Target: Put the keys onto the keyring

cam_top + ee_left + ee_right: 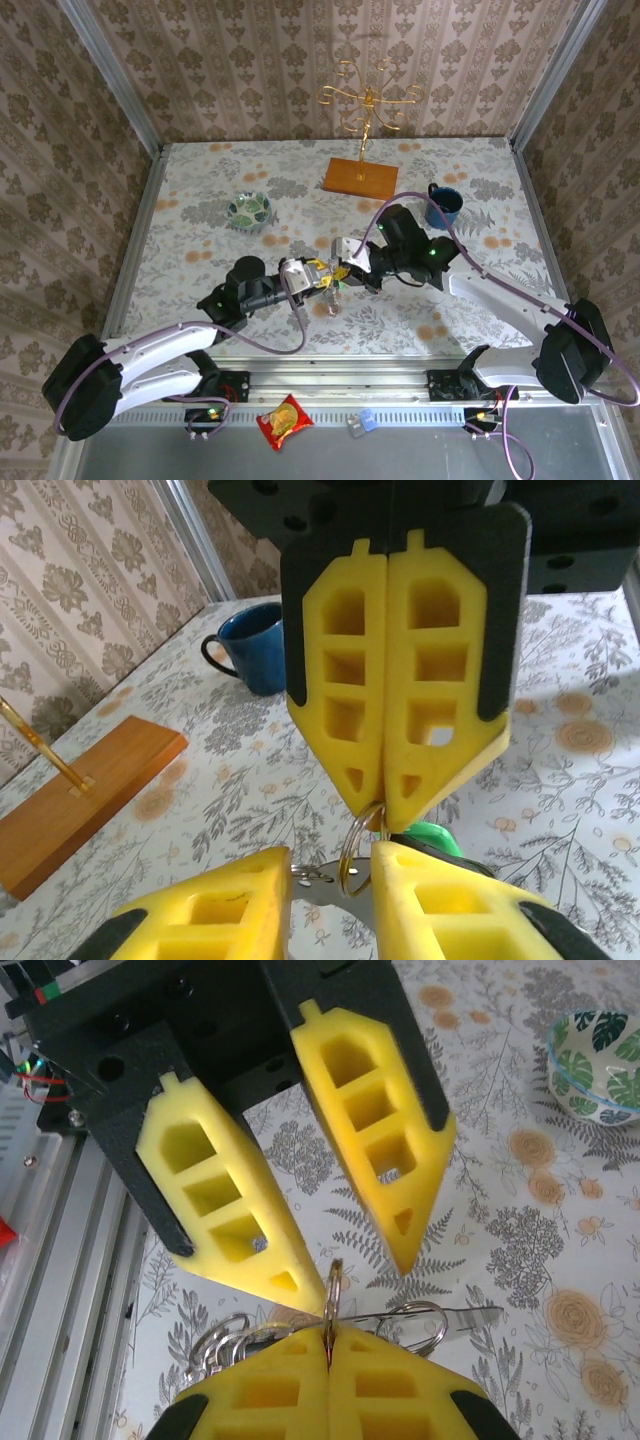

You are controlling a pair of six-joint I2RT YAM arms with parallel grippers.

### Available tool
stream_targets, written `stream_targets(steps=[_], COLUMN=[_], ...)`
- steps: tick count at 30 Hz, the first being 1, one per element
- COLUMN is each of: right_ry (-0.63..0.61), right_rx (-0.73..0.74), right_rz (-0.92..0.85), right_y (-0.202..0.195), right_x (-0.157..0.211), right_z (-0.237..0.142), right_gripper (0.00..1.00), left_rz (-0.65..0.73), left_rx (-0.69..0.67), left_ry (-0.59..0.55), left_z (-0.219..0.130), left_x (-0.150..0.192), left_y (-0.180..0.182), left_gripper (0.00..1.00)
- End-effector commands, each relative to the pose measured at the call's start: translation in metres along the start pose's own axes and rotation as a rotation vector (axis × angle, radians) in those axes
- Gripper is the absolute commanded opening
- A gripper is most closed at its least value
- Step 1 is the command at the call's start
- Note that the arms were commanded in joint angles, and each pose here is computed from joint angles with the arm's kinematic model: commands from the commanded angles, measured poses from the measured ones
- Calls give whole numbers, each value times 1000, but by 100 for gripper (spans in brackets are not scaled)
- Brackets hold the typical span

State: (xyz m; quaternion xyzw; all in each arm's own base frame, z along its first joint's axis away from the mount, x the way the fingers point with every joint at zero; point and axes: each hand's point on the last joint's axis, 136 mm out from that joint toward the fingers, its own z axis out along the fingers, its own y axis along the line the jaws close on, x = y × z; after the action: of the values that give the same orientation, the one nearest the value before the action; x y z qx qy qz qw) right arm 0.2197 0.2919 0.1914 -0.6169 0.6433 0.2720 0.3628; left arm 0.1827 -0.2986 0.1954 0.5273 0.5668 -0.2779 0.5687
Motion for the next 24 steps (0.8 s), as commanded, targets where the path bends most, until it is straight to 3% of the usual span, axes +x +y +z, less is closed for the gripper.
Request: stream_targets(steps=[1, 7, 10, 13, 24], right_ry=[70, 104, 100, 83, 47], right_rx=[-12, -33, -41, -33, 64], right_rz=[-40, -110, -127, -129, 34], right_y=[3, 11, 11, 10, -11], right_x=[-3, -15, -22, -26, -4], right_z=[-2, -3, -2, -1, -4], right_gripper=[0, 0, 0, 0, 0], left_rz=[65, 107, 112, 107, 93], left_rx=[-15, 36, 67, 98, 6], left_ry=[33, 89, 101, 106, 48], left_z=[1, 3, 4, 4, -3], left_x=[-11, -8, -7, -6, -12], left_y=[7, 0, -4, -9, 1], left_gripper=[27, 21, 15, 1, 0])
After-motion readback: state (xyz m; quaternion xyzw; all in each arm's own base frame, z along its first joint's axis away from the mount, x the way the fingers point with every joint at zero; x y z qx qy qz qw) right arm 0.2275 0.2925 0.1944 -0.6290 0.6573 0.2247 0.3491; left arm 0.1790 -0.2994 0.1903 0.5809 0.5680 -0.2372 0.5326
